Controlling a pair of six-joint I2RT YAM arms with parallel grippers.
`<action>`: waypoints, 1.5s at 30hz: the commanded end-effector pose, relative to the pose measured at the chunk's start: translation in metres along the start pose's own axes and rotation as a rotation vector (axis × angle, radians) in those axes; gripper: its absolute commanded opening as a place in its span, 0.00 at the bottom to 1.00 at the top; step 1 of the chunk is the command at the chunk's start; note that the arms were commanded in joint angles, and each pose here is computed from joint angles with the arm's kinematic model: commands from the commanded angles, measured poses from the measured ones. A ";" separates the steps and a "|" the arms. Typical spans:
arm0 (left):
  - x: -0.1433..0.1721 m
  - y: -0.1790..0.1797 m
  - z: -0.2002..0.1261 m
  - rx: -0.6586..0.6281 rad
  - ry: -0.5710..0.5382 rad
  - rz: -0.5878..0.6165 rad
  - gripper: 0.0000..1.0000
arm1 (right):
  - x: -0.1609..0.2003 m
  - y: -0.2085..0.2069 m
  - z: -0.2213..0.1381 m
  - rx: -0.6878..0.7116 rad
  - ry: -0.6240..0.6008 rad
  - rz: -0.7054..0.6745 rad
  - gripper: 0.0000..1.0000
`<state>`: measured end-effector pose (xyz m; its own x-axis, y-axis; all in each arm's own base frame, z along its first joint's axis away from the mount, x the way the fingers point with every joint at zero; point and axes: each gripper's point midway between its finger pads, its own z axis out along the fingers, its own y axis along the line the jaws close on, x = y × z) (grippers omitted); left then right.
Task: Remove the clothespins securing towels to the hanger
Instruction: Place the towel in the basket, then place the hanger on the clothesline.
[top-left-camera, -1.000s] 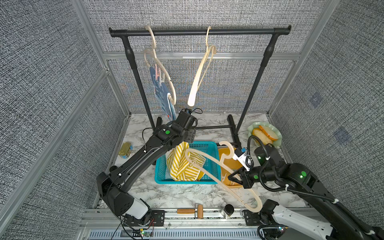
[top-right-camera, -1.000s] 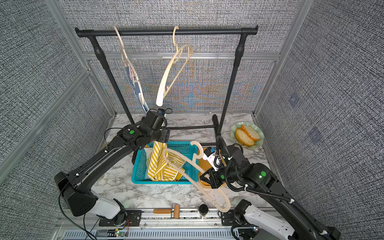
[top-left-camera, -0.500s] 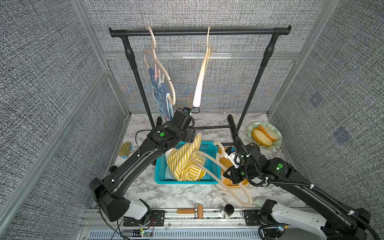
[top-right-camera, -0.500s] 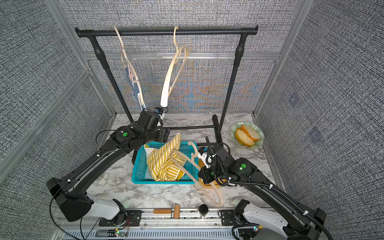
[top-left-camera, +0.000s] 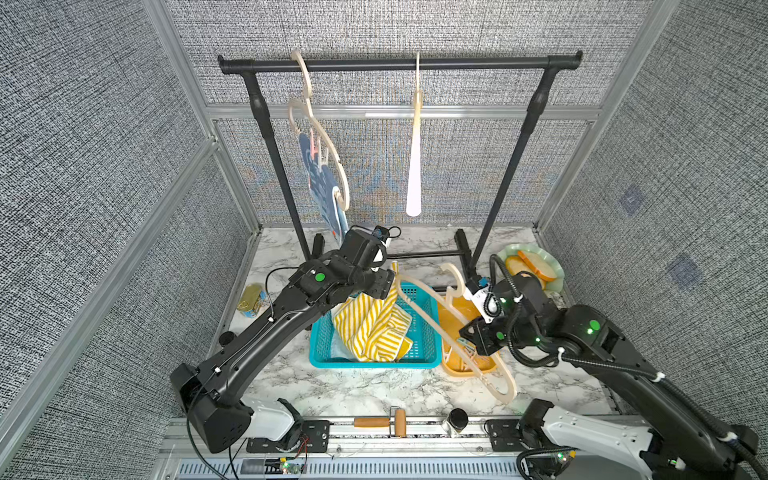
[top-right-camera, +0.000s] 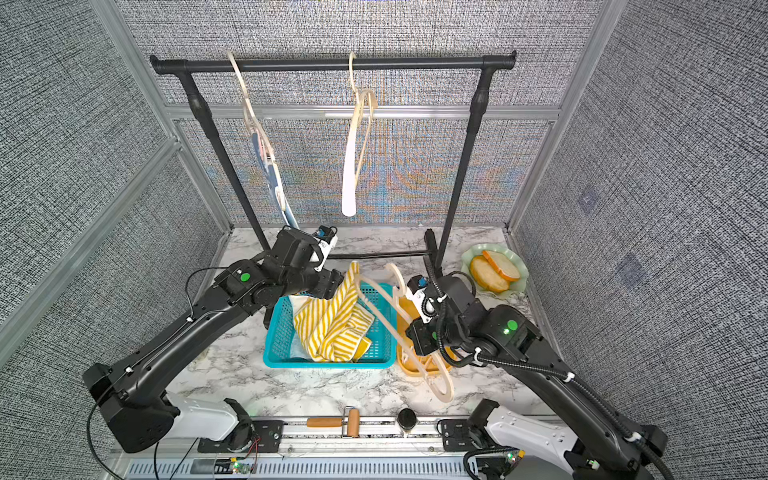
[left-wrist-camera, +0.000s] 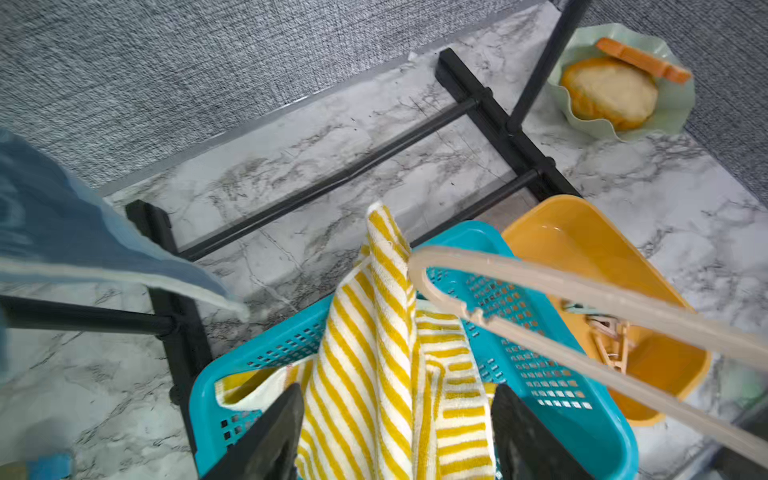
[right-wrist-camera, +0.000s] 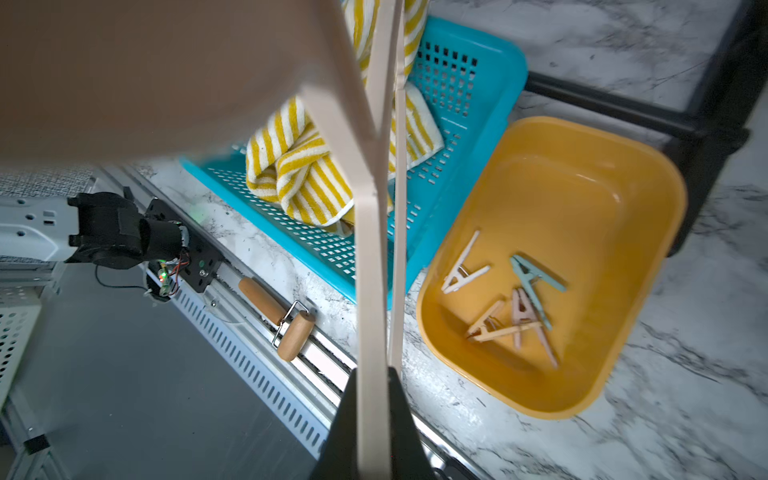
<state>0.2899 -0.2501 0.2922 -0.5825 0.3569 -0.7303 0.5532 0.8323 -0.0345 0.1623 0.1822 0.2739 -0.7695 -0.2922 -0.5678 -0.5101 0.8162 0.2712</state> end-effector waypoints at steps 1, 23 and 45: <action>-0.020 -0.019 -0.013 0.104 -0.110 0.045 0.73 | 0.015 -0.018 -0.020 0.102 0.049 -0.021 0.00; -0.031 -0.104 -0.078 0.622 -0.353 0.282 0.66 | -0.026 0.059 -0.033 -0.287 -0.085 -0.257 0.00; -0.036 -0.134 -0.053 0.643 -0.330 0.180 0.18 | -0.048 0.075 -0.002 -0.363 -0.097 -0.197 0.00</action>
<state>0.1955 -0.3519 0.3558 -0.2850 0.2602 -0.9225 0.9383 0.2722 -0.2131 0.1578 0.2494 0.3146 -0.6351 -0.3792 -0.6730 -0.7414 0.5438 0.3933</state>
